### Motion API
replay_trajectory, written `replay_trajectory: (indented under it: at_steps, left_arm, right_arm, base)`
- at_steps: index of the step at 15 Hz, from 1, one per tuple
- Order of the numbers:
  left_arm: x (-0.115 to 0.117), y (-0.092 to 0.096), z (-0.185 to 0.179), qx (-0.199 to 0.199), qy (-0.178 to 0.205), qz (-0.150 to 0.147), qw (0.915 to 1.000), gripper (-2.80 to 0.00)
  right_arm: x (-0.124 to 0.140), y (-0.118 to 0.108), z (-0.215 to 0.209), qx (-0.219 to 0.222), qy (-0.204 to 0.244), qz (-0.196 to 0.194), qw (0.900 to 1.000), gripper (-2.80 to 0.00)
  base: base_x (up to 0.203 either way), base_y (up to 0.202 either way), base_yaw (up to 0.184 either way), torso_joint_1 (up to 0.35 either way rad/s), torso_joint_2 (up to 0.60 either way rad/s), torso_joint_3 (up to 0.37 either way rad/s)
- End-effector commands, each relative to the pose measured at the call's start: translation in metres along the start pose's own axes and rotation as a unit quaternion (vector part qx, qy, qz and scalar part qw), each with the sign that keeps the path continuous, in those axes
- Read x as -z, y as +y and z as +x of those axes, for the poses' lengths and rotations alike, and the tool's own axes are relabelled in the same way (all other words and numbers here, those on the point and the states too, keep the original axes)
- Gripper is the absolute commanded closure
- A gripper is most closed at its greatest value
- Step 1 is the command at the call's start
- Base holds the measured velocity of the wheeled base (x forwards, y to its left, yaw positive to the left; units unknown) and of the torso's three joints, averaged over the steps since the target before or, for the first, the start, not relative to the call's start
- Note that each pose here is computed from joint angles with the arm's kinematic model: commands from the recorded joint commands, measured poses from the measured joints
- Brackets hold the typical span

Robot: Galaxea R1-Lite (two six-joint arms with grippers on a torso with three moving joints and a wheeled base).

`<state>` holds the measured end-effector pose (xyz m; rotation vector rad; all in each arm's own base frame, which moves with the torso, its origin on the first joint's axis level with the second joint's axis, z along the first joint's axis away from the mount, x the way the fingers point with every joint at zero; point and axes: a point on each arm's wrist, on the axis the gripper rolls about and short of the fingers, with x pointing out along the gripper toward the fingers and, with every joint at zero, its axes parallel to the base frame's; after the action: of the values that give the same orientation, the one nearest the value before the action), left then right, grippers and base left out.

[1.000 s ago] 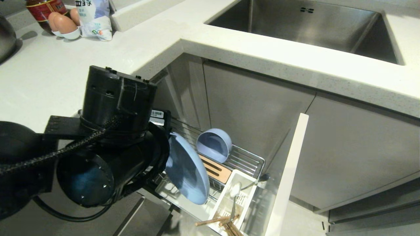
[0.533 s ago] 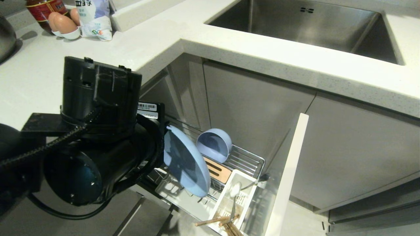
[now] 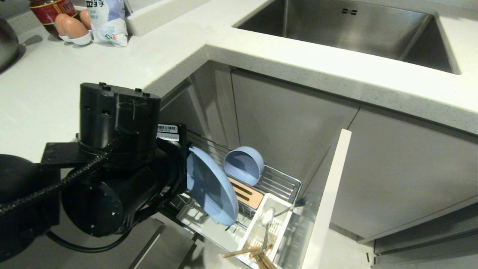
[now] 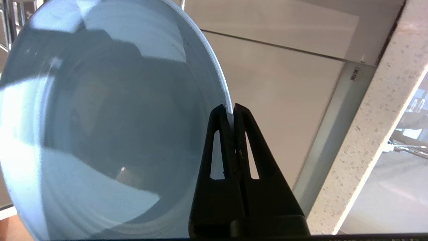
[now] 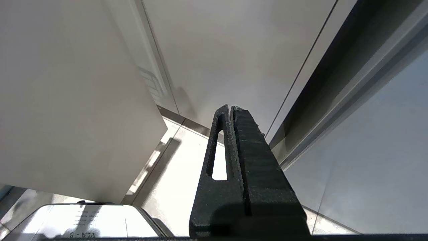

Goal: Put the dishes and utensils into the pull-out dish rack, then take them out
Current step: Pick up the plate and place it in the cupboard

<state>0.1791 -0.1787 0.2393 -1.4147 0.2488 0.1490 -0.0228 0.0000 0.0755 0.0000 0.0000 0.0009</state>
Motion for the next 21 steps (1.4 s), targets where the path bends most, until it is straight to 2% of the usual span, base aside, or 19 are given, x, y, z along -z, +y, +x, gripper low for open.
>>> replay_trajectory:
  at_steps: [1,2,5,9,12,14,20,21]
  left_arm:
    - [0.002,0.006,0.007,-0.008,-0.008,0.000,0.9999,0.00]
    - [0.001,0.010,0.010,-0.010,-0.013,0.000,0.9999,0.00]
    - [-0.002,0.011,0.013,-0.013,0.005,-0.004,0.9999,0.00]
    - [-0.015,-0.013,-0.006,0.035,0.015,-0.040,0.9984,0.00]
    - [-0.017,-0.019,-0.011,0.046,0.019,-0.038,0.9981,0.00]
    - [-0.015,-0.014,-0.008,0.039,0.018,-0.034,0.9985,0.00]
    - [-0.009,0.013,0.006,0.017,0.010,-0.021,0.9996,0.00]
    - [-0.010,0.015,0.007,0.013,0.011,-0.030,0.9994,0.00]
  right_arm:
    - [0.000,0.000,0.000,0.000,0.000,0.000,1.000,0.00]
    - [0.000,0.000,0.000,0.000,0.000,0.000,1.000,0.00]
    - [0.000,0.000,0.000,0.000,0.000,0.000,1.000,0.00]
    - [0.000,0.000,0.000,0.000,0.000,0.000,1.000,0.00]
    - [0.000,0.000,0.000,0.000,0.000,0.000,1.000,0.00]
    - [0.000,0.000,0.000,0.000,0.000,0.000,1.000,0.00]
    - [0.000,0.000,0.000,0.000,0.000,0.000,1.000,0.00]
    - [0.000,0.000,0.000,0.000,0.000,0.000,1.000,0.00]
  base:
    - [0.000,0.000,0.000,0.000,0.00,0.000]
    - [0.000,0.000,0.000,0.000,0.00,0.000]
    - [0.000,0.000,0.000,0.000,0.00,0.000]
    - [0.000,0.000,0.000,0.000,0.00,0.000]
    - [0.000,0.000,0.000,0.000,0.00,0.000]
    - [0.000,0.000,0.000,0.000,0.00,0.000]
    - [0.000,0.000,0.000,0.000,0.00,0.000]
    - [0.000,0.000,0.000,0.000,0.00,0.000]
